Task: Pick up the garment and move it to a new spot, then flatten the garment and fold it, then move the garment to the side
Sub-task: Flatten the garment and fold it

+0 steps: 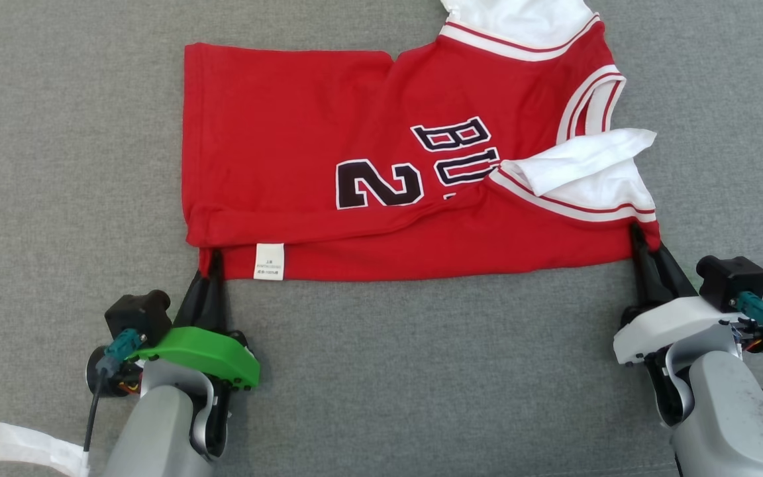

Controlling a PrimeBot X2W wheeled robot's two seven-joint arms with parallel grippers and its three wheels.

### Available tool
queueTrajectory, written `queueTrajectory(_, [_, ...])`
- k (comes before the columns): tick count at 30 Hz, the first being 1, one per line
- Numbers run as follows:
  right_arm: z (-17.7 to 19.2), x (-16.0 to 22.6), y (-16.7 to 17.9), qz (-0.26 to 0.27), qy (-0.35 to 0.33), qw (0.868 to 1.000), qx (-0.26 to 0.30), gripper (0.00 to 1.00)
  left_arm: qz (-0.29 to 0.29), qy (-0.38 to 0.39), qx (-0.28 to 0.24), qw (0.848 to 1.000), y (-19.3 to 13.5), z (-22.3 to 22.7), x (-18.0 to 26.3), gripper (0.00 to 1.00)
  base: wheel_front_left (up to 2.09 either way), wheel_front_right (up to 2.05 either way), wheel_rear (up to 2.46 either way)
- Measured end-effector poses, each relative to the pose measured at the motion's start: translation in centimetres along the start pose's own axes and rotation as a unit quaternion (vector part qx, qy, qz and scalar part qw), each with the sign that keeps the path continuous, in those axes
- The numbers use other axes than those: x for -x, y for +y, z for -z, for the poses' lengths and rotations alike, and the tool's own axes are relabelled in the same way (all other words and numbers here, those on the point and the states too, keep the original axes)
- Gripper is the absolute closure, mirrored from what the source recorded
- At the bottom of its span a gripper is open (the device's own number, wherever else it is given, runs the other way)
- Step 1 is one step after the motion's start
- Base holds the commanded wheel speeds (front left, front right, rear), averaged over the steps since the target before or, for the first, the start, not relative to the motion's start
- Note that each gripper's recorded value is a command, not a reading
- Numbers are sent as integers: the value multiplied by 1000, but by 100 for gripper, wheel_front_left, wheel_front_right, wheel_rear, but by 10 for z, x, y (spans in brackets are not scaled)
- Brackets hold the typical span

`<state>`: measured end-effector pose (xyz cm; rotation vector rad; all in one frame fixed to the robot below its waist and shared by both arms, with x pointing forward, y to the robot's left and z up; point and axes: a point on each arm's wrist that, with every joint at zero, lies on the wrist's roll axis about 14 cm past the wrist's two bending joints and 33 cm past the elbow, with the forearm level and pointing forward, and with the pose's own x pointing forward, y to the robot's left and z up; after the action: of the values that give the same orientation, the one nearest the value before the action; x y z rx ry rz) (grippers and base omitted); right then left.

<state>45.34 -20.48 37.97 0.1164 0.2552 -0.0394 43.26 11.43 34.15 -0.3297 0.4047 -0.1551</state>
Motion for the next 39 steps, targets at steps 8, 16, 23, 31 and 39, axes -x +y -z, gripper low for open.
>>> queueTrajectory(8, [-55, -8, 10, -11, -74, 996, -41, 100, 10, -95, 22, 995, -11, -66, 1, 100, 0, 0, 0])
queueTrajectory(16, [-129, -10, 16, -39, -151, 987, -49, 100, 6, -197, 13, 980, -10, -140, 21, 100, 0, 0, 0])
queueTrajectory(23, [-23, 48, -12, -7, -13, 999, -46, 100, -40, -83, 42, 995, 13, -41, 68, 100, 0, 0, 0])
queueTrajectory(31, [17, 78, -35, 23, 35, 999, -31, 0, -67, -15, 56, 996, 16, 14, 97, 0, 0, 0, 0])
queueTrajectory(39, [-38, 34, -22, -6, -38, 999, 26, 0, -54, -95, 16, 994, 15, -51, 58, 0, 0, 0, 0])
